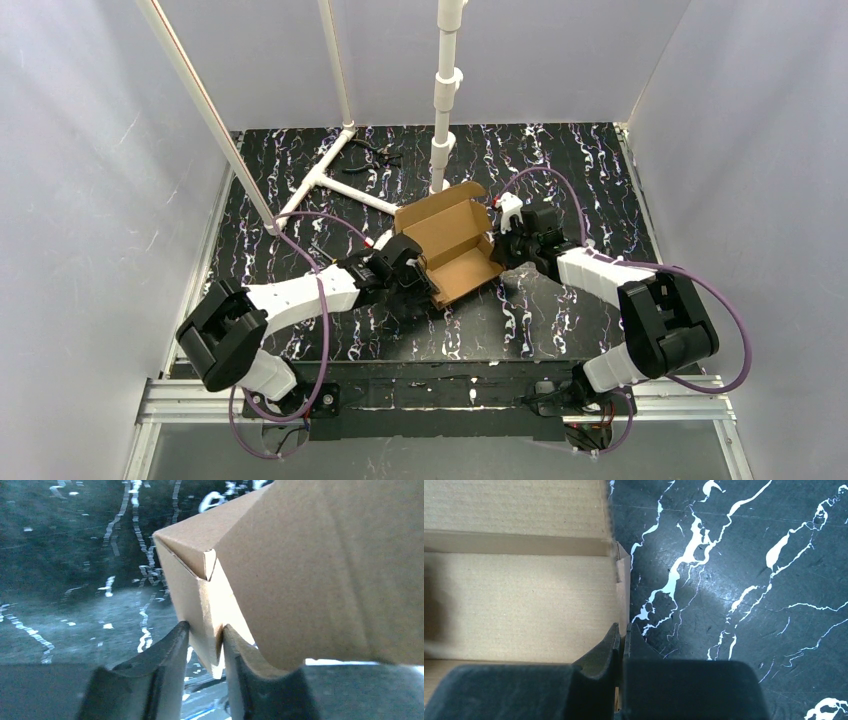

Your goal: Fold the paper box

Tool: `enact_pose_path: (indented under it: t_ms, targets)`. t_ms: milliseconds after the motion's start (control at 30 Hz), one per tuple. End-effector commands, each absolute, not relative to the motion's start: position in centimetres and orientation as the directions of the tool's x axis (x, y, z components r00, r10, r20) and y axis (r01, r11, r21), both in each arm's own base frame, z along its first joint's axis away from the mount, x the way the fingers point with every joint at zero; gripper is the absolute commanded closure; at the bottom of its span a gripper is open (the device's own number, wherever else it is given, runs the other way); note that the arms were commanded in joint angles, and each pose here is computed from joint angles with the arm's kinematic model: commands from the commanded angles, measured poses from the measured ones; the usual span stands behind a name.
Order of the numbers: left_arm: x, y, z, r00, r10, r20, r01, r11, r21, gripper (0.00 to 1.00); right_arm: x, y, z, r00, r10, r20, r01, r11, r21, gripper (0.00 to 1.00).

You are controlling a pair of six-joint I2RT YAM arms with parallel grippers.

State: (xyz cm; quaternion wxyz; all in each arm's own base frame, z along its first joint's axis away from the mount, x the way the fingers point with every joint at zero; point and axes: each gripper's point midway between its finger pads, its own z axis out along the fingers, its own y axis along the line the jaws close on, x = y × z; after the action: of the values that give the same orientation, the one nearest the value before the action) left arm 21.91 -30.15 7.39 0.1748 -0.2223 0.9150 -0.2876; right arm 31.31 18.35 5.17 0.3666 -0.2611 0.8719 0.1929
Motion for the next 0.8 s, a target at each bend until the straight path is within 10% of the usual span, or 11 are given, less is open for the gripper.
enact_pose_path:
  t_ms: [0, 267, 367, 467, 767]
  targets:
    - [20.3, -26.2, 5.2, -0.841, -0.486, -0.237, -0.374, 0.839, -0.395, 0.75, 32.0, 20.1, 8.4, -0.524, -0.272, -0.807, -0.631, 0.761, 0.153, 0.99]
    - [20.4, -25.4, 5.3, -0.864, -0.407, -0.296, -0.337, 0.905, -0.26, 0.78, 30.8, 21.8, 9.1, -0.496, -0.279, -0.823, -0.671, 0.724, 0.16, 0.99]
    - [20.6, -24.5, 5.0, -0.871, -0.371, -0.324, -0.322, 0.926, -0.194, 0.99, 30.1, 22.7, 9.0, -0.494, -0.288, -0.82, -0.693, 0.7, 0.172, 0.99]
    - [21.0, -24.0, 5.0, -0.893, -0.274, -0.357, -0.241, 0.961, -0.136, 1.0, 29.0, 23.9, 9.0, -0.489, -0.297, -0.82, -0.73, 0.654, 0.198, 0.96]
    - [22.1, -20.7, 6.9, -0.89, 0.037, -0.455, 0.015, 0.999, 0.052, 1.0, 27.2, 25.1, 11.5, -0.437, -0.293, -0.851, -0.805, 0.55, 0.224, 0.31]
